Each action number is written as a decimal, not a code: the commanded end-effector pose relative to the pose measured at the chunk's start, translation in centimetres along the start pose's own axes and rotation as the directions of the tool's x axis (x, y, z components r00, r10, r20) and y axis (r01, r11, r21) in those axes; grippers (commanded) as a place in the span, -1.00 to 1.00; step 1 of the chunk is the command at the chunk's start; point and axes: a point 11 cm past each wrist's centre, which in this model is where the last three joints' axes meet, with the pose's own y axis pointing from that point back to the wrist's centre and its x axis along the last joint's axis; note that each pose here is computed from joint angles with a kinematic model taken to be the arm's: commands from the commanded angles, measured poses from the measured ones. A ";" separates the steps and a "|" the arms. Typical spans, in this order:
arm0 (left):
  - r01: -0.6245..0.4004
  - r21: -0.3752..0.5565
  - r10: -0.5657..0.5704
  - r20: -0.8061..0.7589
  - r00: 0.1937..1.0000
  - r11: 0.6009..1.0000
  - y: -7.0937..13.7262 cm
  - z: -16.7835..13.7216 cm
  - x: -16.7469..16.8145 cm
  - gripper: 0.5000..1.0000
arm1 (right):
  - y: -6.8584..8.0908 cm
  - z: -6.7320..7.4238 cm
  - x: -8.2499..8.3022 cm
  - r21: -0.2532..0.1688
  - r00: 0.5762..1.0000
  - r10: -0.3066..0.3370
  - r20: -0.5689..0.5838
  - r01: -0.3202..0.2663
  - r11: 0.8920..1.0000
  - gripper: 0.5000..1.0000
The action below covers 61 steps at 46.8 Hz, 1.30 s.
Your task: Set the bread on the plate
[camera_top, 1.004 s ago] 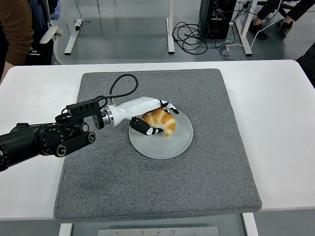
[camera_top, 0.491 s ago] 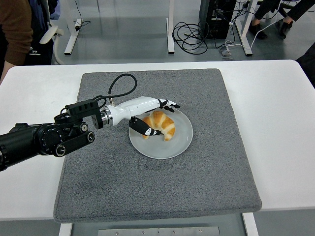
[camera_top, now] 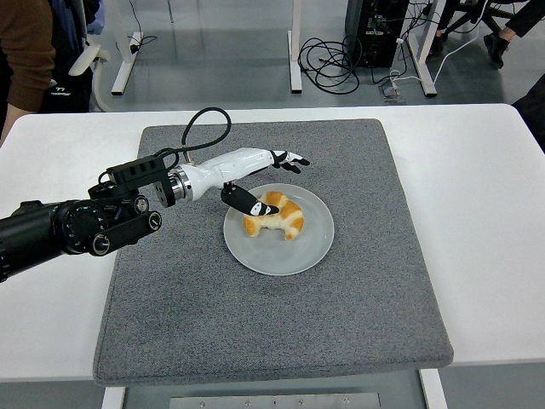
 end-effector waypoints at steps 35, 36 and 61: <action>-0.197 -0.037 0.176 -0.312 0.934 0.980 0.8 4.0 15.8 0.30 | 0.0 -0.1 0.0 0.001 1.000 0.001 -0.001 -0.001 1.000 1.00; -0.201 -0.033 0.179 -0.327 0.928 0.979 0.9 4.0 16.2 0.30 | 0.0 -0.1 0.0 0.001 1.000 0.001 -0.001 -0.001 1.000 1.00; -0.336 0.069 0.275 -0.738 0.616 0.939 7.4 -0.8 20.1 0.30 | 0.0 0.1 0.1 -0.002 1.000 0.007 -0.002 -0.007 1.000 1.00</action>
